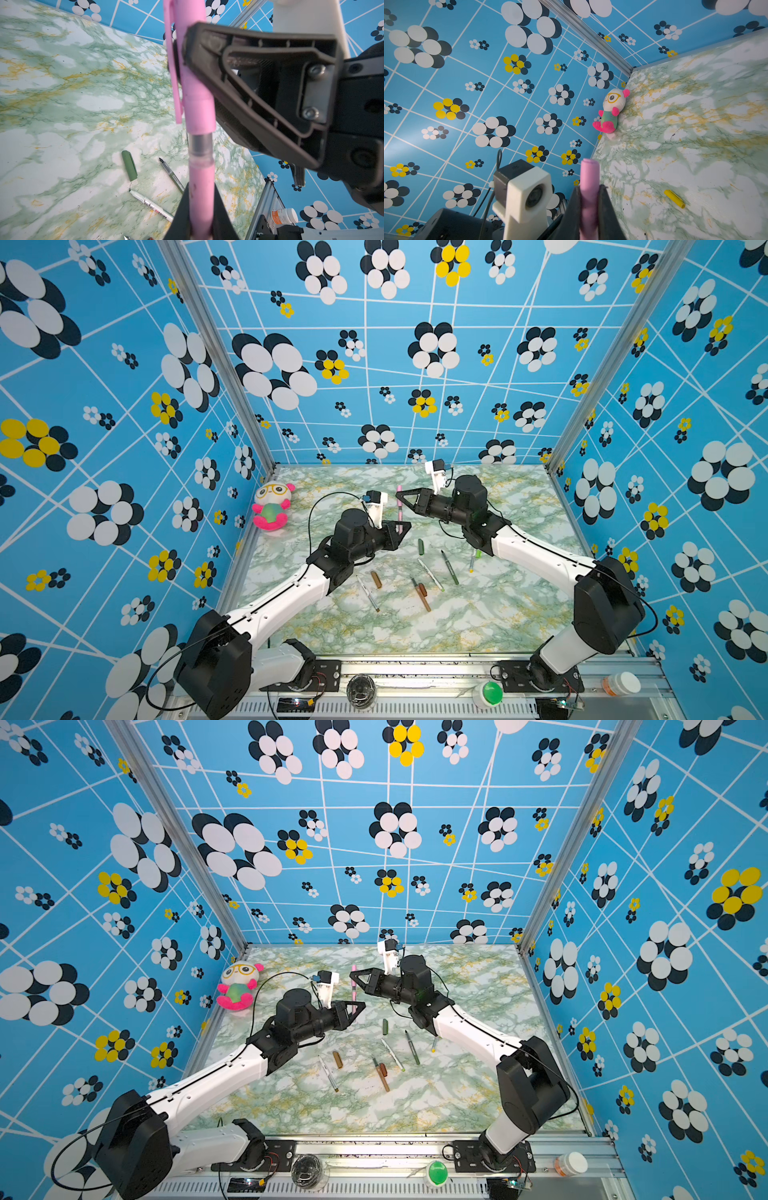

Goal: Insert the pens into the pen caps

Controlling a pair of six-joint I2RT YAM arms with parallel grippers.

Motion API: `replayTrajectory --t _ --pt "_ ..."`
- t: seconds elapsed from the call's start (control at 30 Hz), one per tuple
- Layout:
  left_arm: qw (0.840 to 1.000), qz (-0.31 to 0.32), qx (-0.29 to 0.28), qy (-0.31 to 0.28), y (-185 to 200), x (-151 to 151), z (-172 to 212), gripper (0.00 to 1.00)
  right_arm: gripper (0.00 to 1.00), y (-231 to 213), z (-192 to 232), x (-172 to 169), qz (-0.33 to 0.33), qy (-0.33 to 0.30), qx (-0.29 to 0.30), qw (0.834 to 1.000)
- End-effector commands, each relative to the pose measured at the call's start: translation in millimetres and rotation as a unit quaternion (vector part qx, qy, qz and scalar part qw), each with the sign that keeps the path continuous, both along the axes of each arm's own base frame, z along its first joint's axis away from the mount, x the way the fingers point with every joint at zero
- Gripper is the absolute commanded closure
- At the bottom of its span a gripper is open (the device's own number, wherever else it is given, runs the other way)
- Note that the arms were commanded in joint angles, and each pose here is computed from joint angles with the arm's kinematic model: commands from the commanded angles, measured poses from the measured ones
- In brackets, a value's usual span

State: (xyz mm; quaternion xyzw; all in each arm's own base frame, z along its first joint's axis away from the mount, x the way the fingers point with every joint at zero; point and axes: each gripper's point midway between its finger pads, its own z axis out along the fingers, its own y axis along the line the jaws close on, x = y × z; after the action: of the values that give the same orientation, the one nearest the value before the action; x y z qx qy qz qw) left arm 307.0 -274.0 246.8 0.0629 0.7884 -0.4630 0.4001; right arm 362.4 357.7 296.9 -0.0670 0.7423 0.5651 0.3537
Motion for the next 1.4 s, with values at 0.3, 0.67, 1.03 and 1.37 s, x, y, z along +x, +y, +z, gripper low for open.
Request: replayTrajectory --t 0.3,0.67,1.03,1.37 --pt "0.987 -0.011 0.008 -0.162 -8.0 17.3 91.0 1.0 1.0 9.6 -72.9 -35.2 0.056 0.063 -0.091 0.992" --pt "0.977 0.01 0.008 -0.212 4.8 34.3 126.4 1.0 1.0 13.5 -90.8 -45.5 0.063 0.077 -0.101 0.99" --pt "0.971 0.012 -0.018 -0.24 -1.9 49.0 150.7 1.0 1.0 25.2 -108.4 -60.2 0.076 0.094 -0.097 0.988" --pt "0.964 0.018 -0.029 -0.264 1.4 61.8 175.4 1.0 1.0 25.9 -113.0 -62.4 0.075 0.099 -0.095 0.988"
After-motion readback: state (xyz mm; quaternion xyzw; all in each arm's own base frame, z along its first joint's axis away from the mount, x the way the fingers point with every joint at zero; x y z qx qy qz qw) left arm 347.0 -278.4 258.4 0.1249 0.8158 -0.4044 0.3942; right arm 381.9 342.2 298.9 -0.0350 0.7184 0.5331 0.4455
